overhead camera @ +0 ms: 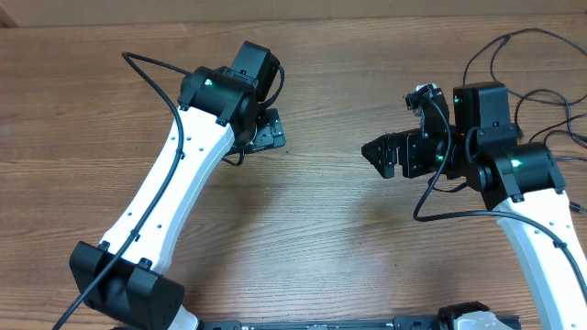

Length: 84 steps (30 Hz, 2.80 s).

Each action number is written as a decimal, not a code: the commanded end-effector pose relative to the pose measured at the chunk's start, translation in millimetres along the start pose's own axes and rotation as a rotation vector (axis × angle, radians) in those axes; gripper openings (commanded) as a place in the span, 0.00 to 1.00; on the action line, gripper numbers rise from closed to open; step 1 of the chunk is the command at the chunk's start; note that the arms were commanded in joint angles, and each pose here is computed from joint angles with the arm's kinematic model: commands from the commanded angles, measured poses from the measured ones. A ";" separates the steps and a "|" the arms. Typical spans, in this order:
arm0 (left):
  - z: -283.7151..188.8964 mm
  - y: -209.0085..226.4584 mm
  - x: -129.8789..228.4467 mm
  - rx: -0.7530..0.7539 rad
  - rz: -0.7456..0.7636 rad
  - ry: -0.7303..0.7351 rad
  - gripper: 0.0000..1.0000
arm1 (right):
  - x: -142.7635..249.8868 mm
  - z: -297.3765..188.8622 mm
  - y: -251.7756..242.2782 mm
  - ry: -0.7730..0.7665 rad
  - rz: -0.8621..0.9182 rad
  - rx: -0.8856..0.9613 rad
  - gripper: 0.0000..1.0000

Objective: Untangle cables

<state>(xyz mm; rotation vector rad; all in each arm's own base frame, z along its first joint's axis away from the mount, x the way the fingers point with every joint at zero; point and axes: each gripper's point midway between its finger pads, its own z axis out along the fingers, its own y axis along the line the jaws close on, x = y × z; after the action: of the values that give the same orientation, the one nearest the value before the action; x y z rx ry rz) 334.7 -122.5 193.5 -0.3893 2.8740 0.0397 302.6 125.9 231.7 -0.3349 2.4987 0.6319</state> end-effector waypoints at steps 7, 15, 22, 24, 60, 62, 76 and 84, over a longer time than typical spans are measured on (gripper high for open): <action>2.3 -0.1 -0.5 0.000 0.009 0.007 1.00 | -4.0 -2.6 1.8 -0.012 -0.014 0.003 1.00; 2.3 -0.1 -0.5 0.000 0.009 0.007 1.00 | -4.0 -2.6 1.7 -0.012 -0.014 0.003 1.00; 2.4 -0.2 -0.5 -0.001 0.009 0.008 1.00 | -4.0 -2.6 1.7 -0.012 -0.014 0.003 1.00; 2.2 -0.5 -0.2 0.000 0.010 0.007 1.00 | -4.0 -2.6 1.8 -0.012 -0.014 0.003 1.00; -150.1 50.4 16.6 0.249 -0.053 -0.403 1.00 | -4.0 -2.6 1.8 -0.012 -0.014 0.003 1.00; -153.7 55.5 16.5 0.265 -0.067 -0.455 1.00 | -4.0 -2.6 1.7 -0.012 -0.014 0.003 1.00; -92.4 104.5 45.9 0.516 -0.230 -0.850 1.00 | -4.0 -2.6 1.7 -0.012 -0.014 0.003 1.00; -103.9 120.1 49.6 0.564 -0.069 -1.196 1.00 | -4.0 -2.6 1.8 -0.012 -0.014 0.003 1.00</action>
<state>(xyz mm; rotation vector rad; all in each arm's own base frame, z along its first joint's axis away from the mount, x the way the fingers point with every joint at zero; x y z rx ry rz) 237.6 -21.1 283.3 -0.3783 1.6391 -0.4445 302.3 125.9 231.4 -0.3357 2.5003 0.6322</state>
